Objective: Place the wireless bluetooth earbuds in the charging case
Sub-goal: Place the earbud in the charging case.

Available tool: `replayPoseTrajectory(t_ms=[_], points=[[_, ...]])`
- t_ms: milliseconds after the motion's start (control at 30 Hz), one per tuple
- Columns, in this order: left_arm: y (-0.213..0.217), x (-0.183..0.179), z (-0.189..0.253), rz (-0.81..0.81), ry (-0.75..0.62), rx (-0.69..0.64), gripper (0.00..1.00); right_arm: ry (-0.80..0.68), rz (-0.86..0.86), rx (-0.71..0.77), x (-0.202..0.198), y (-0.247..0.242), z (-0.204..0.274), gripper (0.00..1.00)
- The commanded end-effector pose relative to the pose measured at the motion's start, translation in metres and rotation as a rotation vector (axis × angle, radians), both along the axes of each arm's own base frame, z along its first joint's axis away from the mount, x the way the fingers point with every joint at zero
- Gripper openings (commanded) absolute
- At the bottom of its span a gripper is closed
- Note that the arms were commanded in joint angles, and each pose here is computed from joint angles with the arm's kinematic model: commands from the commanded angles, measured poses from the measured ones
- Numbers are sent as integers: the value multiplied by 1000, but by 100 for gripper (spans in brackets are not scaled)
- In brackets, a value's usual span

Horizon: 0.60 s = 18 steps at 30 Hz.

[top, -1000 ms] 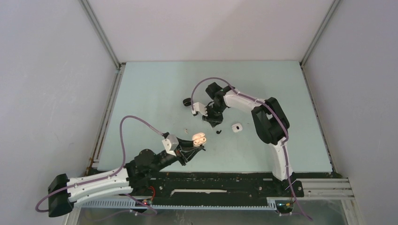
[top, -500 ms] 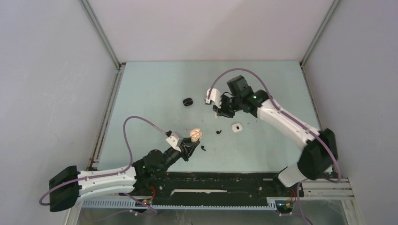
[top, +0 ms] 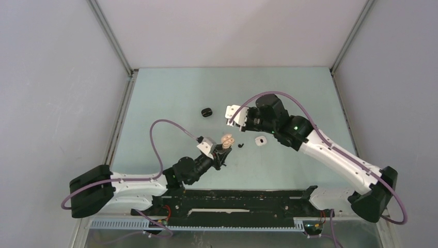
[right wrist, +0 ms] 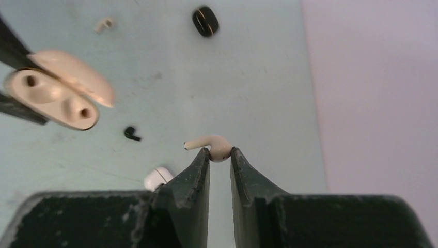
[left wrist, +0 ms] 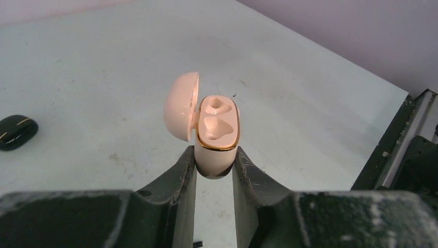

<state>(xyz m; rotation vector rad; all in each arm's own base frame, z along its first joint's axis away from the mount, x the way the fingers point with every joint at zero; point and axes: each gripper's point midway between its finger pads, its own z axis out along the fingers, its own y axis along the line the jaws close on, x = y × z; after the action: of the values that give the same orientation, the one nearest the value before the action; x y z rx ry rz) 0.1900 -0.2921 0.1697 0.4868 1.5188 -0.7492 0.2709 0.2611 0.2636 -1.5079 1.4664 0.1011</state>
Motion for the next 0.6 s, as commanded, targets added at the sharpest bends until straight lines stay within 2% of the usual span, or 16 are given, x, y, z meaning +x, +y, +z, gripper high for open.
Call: replayPoseTrajectory(t_ms=[0,167,300,367,467,567], points=[[-19,5,41,-22,-97,-84,0,-81,-140,-91,43,-24,6,0],[-23,7,48,-18,-109,-115,0,-148,-62,-38,42,-23,52,0],[-17,5,54,-12,-113,-163,0,-130,0,-6,10,-17,73,0],[-17,1,55,-32,-117,-178,0,-192,68,31,-14,-18,88,0],[-17,-4,59,-60,-148,-197,0,-300,149,66,-42,-16,81,0],[-13,-6,61,-65,-173,-214,0,-388,141,75,-55,-11,74,0]])
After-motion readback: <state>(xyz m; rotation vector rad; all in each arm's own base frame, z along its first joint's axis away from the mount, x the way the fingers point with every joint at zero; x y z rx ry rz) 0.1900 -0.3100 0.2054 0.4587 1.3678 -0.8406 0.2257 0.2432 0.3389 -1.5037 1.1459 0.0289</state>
